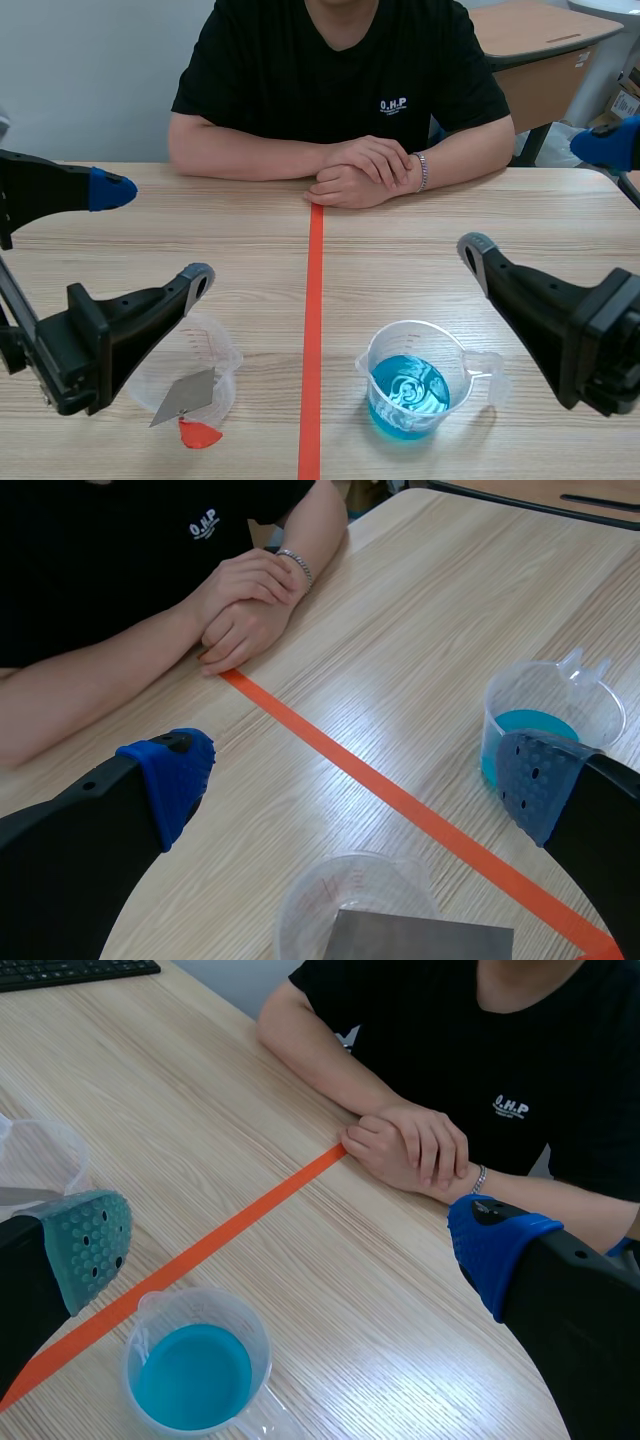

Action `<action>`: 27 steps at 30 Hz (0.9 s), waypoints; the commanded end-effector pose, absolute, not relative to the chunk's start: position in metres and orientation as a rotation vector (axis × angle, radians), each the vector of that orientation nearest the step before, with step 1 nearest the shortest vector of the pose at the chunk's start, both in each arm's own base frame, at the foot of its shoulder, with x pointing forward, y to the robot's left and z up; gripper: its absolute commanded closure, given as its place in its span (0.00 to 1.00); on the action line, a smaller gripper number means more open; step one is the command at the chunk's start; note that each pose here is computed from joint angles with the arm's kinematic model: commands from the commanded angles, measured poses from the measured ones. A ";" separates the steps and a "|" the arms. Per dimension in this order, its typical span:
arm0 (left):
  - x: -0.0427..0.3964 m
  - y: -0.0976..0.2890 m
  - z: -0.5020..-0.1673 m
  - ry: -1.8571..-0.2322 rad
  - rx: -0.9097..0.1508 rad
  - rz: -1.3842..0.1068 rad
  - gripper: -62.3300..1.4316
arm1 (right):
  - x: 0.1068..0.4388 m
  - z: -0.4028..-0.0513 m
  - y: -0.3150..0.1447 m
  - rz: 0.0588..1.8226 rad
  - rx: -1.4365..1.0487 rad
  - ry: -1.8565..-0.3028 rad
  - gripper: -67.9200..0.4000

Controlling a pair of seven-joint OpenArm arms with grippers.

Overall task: Do the redox reaction experiment.
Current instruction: 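Return to the home posture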

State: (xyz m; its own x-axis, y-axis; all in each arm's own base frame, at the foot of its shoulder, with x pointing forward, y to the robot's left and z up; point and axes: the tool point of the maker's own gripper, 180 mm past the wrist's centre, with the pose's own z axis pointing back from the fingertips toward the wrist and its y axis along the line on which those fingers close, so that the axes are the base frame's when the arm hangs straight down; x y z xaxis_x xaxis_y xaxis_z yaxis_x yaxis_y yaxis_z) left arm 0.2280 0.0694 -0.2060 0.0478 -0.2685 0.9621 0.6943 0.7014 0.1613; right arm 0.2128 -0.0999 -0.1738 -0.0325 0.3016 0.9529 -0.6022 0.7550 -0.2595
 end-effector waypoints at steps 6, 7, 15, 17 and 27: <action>0.229 0.066 -0.198 -1.365 -0.408 -0.760 0.04 | 0.214 -0.164 -0.097 0.738 0.269 -1.467 0.00; 0.229 0.066 -0.198 -1.365 -0.408 -0.760 0.04 | 0.214 -0.164 -0.097 0.738 0.269 -1.467 0.00; 0.229 0.066 -0.197 -1.368 -0.410 -0.760 0.04 | 0.214 -0.164 -0.097 0.738 0.269 -1.467 0.00; 0.229 0.066 -0.197 -1.368 -0.410 -0.760 0.04 | 0.214 -0.164 -0.097 0.738 0.269 -1.466 0.00; 0.229 0.066 -0.197 -1.368 -0.410 -0.760 0.04 | 0.215 -0.165 -0.098 0.739 0.266 -1.459 0.00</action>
State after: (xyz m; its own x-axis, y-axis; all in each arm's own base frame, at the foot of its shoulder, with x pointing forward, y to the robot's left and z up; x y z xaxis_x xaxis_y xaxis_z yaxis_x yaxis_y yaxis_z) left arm 0.2282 0.0694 -0.2057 0.0465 -0.2680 0.9623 0.6939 0.7016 0.1619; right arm 0.2128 -0.1005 -0.1758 -0.0233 0.3082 0.9510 -0.6022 0.7550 -0.2595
